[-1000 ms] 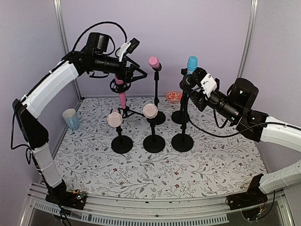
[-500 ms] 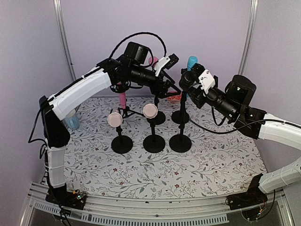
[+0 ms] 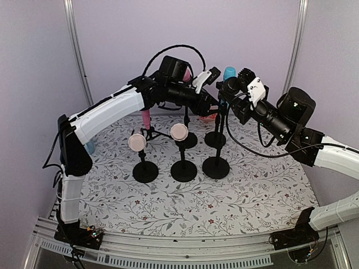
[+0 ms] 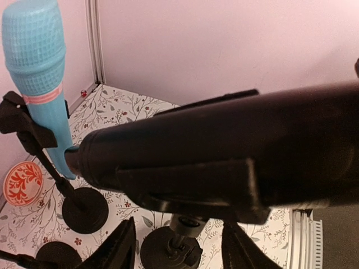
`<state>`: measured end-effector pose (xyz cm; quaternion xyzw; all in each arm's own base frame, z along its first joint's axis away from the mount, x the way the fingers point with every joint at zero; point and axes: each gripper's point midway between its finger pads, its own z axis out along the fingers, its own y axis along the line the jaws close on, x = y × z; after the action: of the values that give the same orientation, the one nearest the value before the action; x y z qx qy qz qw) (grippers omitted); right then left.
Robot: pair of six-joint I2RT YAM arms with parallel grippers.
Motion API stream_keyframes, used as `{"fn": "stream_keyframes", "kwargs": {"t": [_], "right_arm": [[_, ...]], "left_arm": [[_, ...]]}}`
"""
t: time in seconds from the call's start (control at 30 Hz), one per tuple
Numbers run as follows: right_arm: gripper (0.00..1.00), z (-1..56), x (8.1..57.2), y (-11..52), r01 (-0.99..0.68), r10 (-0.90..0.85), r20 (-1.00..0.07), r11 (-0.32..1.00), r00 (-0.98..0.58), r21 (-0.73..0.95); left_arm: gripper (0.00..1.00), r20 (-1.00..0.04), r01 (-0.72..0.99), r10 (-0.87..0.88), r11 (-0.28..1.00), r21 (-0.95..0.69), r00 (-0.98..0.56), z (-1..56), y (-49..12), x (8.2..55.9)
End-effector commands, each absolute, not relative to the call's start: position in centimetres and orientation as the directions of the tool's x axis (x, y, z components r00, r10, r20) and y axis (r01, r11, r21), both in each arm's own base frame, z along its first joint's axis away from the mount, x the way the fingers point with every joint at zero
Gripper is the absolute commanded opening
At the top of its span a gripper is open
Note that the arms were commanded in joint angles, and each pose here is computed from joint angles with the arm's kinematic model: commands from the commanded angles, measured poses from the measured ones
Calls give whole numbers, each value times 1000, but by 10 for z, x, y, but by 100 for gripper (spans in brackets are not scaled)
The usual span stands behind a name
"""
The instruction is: Remove the microphone from the stand
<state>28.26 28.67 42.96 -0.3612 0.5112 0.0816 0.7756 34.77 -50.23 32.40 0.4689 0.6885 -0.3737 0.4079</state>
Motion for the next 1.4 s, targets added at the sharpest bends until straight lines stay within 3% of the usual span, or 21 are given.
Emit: {"fn": "stream_keyframes", "kwargs": {"t": [0.0, 0.2, 0.4, 0.73, 1.37], "right_arm": [[0, 497, 260, 270, -456, -69, -805, 793, 590, -403], [0, 503, 258, 274, -484, -28, -804, 786, 594, -385], [0, 507, 255, 277, -494, -18, -797, 777, 603, -391], [0, 507, 246, 270, -496, -37, -793, 762, 608, -416], [0, 547, 207, 227, -443, -21, -737, 787, 676, -430]], "left_arm": [[51, -926, 957, 285, 223, -188, -248, 335, -516, 341], [38, -916, 958, 291, 159, -238, -276, 330, -521, 330], [33, -913, 956, 295, 169, -241, -283, 323, -523, 333], [2, -915, 927, 245, 279, -250, -320, 324, -519, 362], [0, -918, 863, 256, 483, -151, -304, 298, -516, 398]]}}
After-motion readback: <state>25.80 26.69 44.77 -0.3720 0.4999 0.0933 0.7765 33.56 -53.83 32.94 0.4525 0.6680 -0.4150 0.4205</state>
